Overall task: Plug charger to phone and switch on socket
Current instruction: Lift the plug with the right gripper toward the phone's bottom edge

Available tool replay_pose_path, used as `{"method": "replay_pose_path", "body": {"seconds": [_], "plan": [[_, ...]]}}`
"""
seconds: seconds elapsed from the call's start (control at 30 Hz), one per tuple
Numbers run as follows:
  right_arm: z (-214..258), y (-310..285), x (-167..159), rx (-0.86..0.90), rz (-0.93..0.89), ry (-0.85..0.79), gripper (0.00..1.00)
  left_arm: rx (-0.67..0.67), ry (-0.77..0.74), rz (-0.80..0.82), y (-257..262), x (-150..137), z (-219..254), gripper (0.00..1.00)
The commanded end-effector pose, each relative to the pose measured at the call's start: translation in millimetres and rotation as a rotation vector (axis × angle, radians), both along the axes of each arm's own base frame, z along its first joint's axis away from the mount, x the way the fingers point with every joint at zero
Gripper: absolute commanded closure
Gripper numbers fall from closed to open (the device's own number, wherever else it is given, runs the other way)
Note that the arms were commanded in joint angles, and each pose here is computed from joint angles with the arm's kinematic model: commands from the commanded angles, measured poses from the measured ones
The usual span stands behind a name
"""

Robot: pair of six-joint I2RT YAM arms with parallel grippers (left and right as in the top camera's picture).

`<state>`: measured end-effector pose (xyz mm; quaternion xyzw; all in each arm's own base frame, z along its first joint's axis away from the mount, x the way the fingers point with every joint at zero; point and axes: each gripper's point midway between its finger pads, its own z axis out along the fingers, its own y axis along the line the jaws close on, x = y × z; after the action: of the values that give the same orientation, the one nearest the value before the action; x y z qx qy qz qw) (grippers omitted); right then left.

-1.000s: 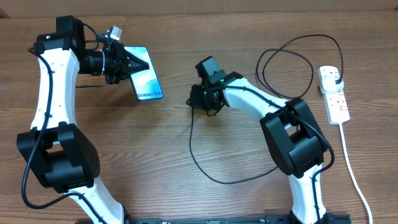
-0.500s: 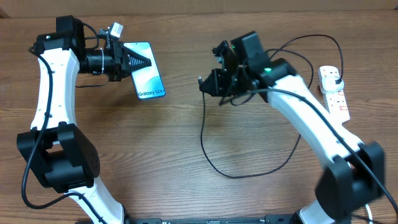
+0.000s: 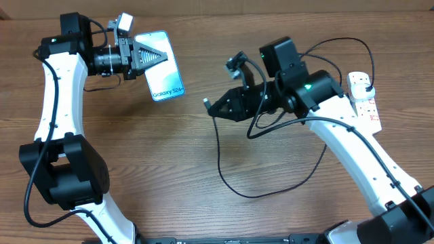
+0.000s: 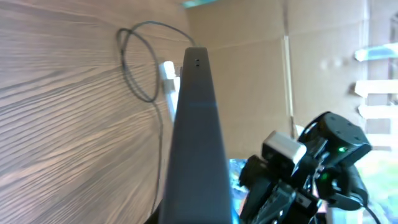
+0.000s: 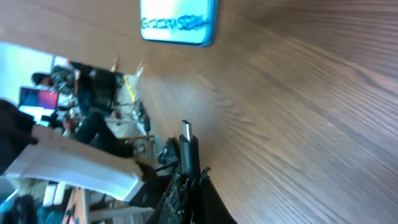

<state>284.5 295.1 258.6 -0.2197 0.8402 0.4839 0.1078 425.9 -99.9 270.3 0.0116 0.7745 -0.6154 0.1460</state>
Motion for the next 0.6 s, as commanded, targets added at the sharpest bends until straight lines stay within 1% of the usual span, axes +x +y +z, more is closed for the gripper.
{"method": "replay_pose_path", "body": {"seconds": [0.0,0.17,0.3,0.57], "plan": [[18.3,12.6,-13.0,0.063,0.031,0.021,0.96,-0.132,-0.052,-0.059,-12.4,-6.8,27.7,0.96],[23.2,19.8,-12.2,0.080,0.023,0.023,0.96,-0.202,-0.062,-0.079,-13.7,-9.6,40.0,0.96],[23.2,20.1,-9.7,0.078,0.015,0.014,0.96,-0.209,-0.025,-0.076,-13.8,-8.7,40.3,0.96],[23.1,20.2,-9.6,0.077,0.014,0.013,0.96,-0.210,-0.013,-0.092,-19.9,-5.3,42.2,0.95]]}}
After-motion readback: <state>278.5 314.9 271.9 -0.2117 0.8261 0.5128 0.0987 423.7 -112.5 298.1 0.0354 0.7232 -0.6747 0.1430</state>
